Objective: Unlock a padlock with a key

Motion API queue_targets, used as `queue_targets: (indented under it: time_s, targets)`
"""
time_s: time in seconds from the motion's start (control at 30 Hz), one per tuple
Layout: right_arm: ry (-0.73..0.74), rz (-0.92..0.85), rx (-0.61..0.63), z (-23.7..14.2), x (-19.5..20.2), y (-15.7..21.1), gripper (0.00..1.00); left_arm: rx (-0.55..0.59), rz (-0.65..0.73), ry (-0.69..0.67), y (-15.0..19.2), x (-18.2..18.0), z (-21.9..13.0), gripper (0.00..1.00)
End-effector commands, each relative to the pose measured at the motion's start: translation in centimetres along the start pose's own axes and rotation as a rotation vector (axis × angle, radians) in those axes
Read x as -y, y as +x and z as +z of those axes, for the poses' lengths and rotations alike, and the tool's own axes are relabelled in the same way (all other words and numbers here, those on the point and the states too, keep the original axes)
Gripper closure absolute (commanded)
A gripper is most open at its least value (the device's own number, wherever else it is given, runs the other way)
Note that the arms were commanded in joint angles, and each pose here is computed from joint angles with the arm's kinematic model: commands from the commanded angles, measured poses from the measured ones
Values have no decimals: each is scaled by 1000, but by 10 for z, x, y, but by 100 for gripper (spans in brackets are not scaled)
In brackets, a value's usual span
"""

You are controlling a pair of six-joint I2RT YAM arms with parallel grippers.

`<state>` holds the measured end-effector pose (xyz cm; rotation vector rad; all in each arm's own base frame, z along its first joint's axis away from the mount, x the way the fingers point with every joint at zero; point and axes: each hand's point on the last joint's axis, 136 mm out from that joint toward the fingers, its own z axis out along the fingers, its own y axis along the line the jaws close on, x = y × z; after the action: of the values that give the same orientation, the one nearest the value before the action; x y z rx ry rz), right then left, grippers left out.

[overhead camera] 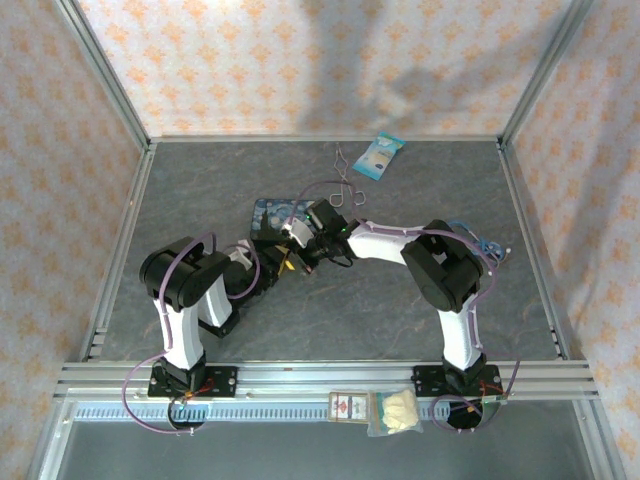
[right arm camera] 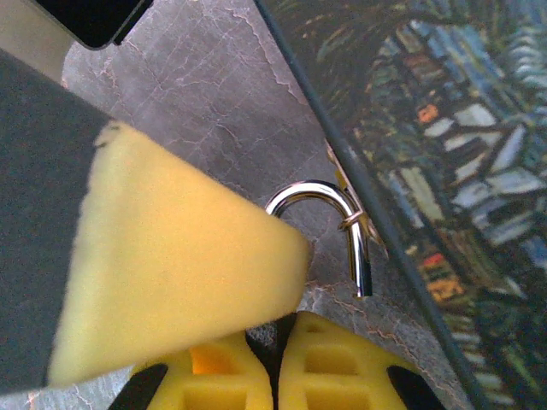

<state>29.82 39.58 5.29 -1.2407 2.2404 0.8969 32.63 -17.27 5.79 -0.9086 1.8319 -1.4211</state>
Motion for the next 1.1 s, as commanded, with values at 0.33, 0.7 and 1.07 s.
queue_targets:
  time_s: [0.33,0.7,1.07]
  targets:
    - [8,28,45,-12,-5,-4,96,51,35,174,-8,37,-2,100]
    - [97,168,133,-82,-16,-38,57,51,51,170,-10,35,0,100]
    - [445,675,442,-108,96,-74,34,64,64,163,-12,34,-4,100]
